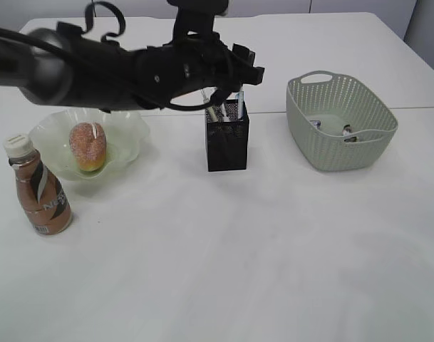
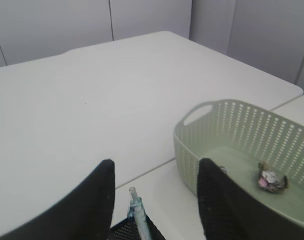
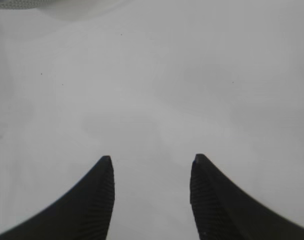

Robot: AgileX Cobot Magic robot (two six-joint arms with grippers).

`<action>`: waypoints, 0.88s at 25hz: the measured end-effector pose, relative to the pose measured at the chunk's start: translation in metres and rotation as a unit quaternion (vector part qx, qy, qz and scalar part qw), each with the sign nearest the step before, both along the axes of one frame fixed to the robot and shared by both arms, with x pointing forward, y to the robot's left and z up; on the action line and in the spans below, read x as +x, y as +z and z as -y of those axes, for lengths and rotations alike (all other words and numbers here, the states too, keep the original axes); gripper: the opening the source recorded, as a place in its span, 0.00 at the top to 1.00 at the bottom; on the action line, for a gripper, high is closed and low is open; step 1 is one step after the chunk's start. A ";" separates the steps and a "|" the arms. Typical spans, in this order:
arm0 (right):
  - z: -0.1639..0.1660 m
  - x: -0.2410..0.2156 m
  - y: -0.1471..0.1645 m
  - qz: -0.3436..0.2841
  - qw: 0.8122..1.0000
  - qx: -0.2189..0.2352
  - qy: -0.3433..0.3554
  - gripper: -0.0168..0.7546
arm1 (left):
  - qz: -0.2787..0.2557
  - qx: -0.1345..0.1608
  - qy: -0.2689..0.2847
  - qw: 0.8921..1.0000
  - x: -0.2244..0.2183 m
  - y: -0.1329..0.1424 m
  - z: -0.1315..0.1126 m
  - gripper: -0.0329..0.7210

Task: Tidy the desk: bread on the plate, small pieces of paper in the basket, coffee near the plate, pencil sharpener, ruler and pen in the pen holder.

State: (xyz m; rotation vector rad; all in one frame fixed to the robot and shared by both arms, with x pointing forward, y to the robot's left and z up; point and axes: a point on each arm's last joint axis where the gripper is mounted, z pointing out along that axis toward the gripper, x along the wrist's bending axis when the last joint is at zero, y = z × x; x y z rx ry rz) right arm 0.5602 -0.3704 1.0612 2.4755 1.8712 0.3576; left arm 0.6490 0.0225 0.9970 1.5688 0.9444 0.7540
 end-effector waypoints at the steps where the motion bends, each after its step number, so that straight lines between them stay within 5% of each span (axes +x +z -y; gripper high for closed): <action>1: 0.000 0.000 0.000 0.000 1.000 0.000 0.000 0.47 | -0.016 0.008 -0.007 1.000 -0.002 0.006 -0.003 0.45; 9: 0.000 0.000 0.000 0.000 1.000 0.000 0.000 0.47 | -0.106 0.063 -0.048 0.991 -0.028 0.073 -0.043 0.55; 13: 0.001 0.000 0.000 0.000 1.000 -0.004 0.004 0.47 | -0.109 0.153 -0.055 0.981 -0.046 0.108 -0.076 0.51; 18: 0.009 0.007 0.001 0.043 0.997 -0.059 0.026 0.47 | -0.190 0.264 -0.003 0.946 -0.073 0.132 -0.129 0.46; 22: 0.011 0.010 0.002 0.059 0.995 -0.071 0.027 0.47 | -0.319 0.251 0.112 0.907 -0.095 0.140 -0.174 0.45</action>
